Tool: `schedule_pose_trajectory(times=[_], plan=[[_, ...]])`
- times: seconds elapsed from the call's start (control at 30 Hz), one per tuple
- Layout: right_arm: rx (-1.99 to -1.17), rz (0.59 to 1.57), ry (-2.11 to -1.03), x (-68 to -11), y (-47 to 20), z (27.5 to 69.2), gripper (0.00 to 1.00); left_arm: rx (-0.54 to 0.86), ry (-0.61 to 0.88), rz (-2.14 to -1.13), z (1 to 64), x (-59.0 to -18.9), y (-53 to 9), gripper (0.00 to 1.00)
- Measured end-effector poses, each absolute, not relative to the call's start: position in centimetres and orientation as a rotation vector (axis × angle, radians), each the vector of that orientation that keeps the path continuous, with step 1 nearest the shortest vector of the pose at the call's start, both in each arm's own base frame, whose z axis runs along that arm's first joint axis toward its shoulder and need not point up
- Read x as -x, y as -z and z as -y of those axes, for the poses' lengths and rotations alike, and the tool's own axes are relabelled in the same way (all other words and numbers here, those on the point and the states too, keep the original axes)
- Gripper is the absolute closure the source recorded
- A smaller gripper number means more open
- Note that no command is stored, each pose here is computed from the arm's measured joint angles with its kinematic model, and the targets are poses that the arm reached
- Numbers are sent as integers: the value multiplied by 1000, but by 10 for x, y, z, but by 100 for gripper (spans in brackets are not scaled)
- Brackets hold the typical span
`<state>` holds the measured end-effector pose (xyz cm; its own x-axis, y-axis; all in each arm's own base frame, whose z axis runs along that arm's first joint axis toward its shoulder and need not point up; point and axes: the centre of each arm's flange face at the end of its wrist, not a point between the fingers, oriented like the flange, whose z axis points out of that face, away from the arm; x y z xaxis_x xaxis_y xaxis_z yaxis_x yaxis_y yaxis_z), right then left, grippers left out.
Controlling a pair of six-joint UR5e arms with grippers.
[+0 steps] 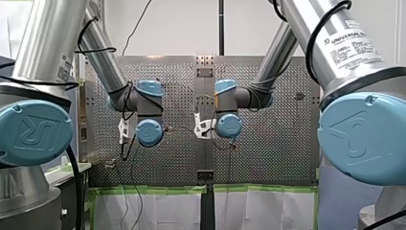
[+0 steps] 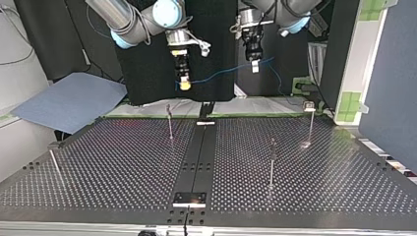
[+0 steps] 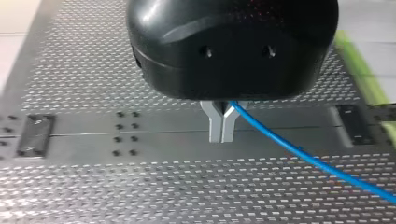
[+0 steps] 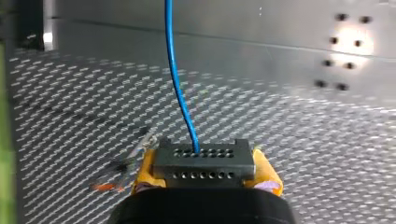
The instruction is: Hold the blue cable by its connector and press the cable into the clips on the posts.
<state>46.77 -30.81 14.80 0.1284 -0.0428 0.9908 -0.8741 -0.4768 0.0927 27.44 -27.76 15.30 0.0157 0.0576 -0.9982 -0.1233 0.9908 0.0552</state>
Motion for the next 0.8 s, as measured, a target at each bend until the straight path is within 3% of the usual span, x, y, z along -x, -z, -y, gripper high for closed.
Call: schedule_pose_trajectory(times=[0.33,0.8], plan=[[-1585,845,-1591,-490,-234,322,100,124,-113,-1472,286,-305,-217,99],[-1580,827,-1695,-511,-272,334,100,191,-103,-1386,280,-322,-304,99]])
